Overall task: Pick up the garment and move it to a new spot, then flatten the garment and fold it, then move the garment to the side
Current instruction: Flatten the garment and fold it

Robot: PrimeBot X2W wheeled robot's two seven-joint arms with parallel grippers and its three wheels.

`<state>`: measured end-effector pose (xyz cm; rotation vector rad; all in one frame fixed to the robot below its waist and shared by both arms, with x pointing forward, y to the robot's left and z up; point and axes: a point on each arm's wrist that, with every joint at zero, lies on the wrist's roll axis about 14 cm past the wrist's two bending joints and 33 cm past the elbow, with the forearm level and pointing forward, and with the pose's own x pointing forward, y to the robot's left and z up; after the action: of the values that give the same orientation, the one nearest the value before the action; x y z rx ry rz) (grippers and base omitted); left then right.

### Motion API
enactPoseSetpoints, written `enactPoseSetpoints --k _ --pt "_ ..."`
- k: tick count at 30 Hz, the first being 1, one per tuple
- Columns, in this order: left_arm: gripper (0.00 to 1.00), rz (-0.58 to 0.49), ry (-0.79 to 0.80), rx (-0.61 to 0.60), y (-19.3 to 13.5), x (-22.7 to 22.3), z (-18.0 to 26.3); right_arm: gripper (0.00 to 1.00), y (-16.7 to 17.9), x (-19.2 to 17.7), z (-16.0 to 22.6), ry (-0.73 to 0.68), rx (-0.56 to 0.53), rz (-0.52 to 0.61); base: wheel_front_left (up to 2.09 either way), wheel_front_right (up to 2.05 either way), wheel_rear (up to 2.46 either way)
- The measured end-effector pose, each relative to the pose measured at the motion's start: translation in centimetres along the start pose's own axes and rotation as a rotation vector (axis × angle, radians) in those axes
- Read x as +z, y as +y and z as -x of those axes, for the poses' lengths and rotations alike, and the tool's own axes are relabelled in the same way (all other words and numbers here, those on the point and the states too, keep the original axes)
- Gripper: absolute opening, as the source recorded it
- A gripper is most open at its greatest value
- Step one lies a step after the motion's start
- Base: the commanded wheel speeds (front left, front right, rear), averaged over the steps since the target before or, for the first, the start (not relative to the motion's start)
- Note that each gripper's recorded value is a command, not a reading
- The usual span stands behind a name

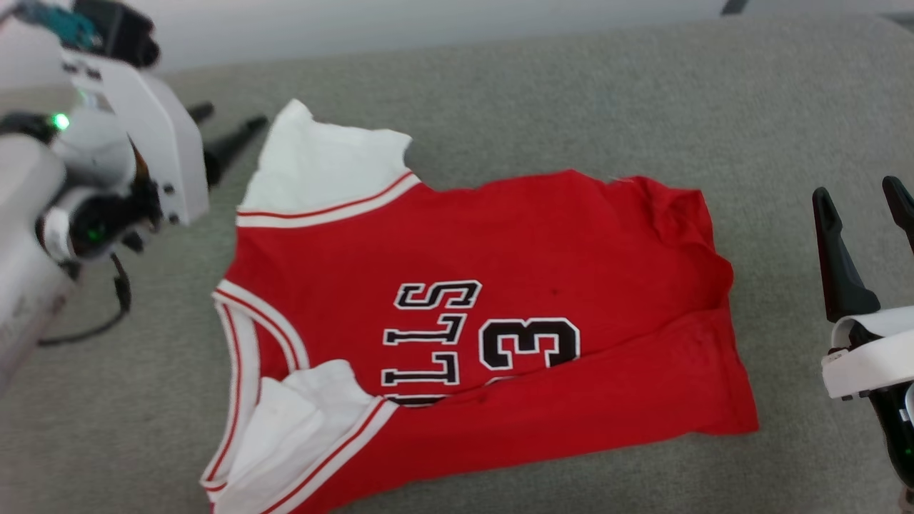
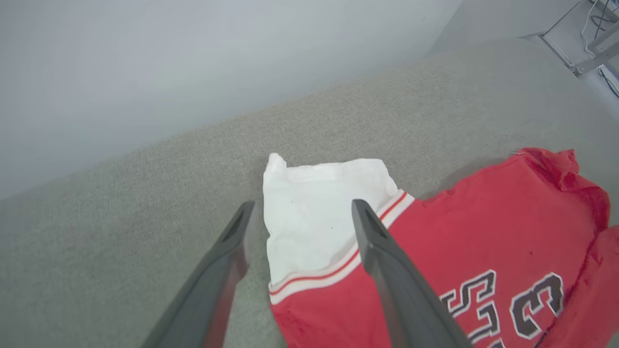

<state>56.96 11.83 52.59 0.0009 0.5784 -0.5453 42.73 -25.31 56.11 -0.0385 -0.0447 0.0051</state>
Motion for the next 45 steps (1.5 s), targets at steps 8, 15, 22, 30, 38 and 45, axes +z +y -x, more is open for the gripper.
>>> enactPoseSetpoints --k 8,15,22,30,38,45 --pt "1.0 0.006 0.095 0.001 1.2 -0.9 -5.6 1.0 -1.3 -3.4 -0.2 0.074 -0.053 -0.004 0.0 0.0 0.0" --pt "1.0 -0.028 0.223 0.021 2.1 -3.4 -9.1 1.0 -1.7 -5.7 -0.6 0.128 -0.069 -0.016 0.0 0.0 0.0" --pt "1.0 -0.054 0.315 0.065 3.3 -5.7 -10.8 1.0 -1.4 -7.1 -1.2 0.163 -0.06 -0.029 0.0 0.0 0.0" --pt "1.0 -0.059 0.354 0.082 3.3 -6.9 -11.8 1.0 -0.2 -8.3 -1.6 0.225 -0.004 -0.052 0.0 0.0 0.0" --pt "0.0 -0.04 0.385 0.102 3.4 -7.2 -12.3 1.0 0.9 -9.9 -1.5 0.352 0.055 -0.09 0.0 0.0 0.0" --pt "0.0 -0.048 0.419 0.124 4.0 -7.3 -11.9 1.0 2.5 -9.9 -2.7 0.495 0.163 -0.102 0.0 0.0 0.0"
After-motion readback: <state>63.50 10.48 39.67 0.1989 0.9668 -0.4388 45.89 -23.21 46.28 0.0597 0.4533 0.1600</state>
